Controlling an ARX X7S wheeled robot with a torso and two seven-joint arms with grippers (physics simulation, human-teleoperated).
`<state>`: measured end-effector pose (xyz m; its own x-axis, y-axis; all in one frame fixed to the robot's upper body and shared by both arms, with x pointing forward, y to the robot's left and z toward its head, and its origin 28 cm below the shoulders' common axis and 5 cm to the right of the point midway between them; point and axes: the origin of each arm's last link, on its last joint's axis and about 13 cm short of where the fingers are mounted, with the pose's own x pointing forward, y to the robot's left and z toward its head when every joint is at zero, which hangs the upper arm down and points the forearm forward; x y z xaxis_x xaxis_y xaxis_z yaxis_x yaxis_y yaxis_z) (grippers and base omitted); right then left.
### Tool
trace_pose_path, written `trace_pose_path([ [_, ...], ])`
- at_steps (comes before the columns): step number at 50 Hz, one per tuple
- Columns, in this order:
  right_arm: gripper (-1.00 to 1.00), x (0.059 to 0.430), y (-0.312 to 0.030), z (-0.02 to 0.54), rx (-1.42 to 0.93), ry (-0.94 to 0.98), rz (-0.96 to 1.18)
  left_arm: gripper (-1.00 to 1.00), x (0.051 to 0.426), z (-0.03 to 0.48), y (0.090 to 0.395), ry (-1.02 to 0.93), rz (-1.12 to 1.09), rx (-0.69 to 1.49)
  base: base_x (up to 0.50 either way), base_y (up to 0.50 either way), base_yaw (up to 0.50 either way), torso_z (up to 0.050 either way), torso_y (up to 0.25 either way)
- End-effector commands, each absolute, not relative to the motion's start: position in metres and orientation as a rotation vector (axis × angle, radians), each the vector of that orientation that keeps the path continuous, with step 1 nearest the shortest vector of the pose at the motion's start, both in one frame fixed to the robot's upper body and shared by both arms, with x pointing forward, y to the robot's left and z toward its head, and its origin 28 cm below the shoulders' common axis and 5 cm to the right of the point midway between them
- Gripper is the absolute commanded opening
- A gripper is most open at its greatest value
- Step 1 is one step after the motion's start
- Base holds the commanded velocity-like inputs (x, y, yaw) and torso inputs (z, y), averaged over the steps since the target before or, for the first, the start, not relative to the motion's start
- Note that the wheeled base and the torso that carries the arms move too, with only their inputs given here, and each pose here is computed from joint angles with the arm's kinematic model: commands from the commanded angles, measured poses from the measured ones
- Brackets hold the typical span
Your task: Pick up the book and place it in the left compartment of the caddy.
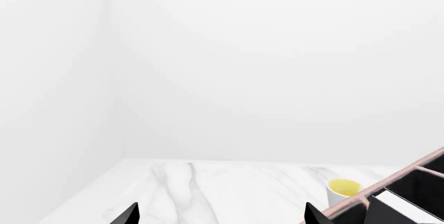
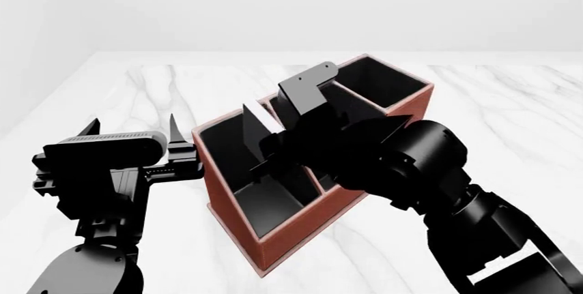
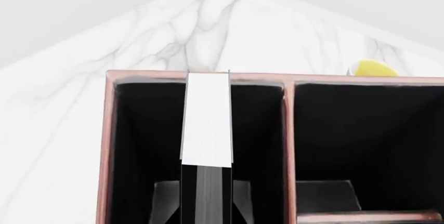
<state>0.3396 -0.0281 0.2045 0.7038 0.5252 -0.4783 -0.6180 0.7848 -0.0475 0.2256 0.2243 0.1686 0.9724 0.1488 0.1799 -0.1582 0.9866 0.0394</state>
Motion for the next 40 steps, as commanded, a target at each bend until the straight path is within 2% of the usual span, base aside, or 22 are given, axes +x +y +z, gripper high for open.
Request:
trace_pose_path([
  [1,-1.0,0.345,-0.026,0.185,-0.228,0.484,0.652,1.0,0.226,0.168,0.224,-0.176,0.155,0.053,0.0,0.0,0.0,0.0,0.0],
  [13,-1.0,0.351,-0.027,0.161,-0.222,0.531,0.641,1.0,0.226,0.168,0.224,-0.176,0.152,0.056,0.0,0.0,0.0,0.0,0.002],
  [40,-1.0,0.351,-0.025,0.146,-0.232,0.583,0.651,1.0,0.226,0.168,0.224,-0.175,0.15,0.057,0.0,0.0,0.0,0.001,0.001],
])
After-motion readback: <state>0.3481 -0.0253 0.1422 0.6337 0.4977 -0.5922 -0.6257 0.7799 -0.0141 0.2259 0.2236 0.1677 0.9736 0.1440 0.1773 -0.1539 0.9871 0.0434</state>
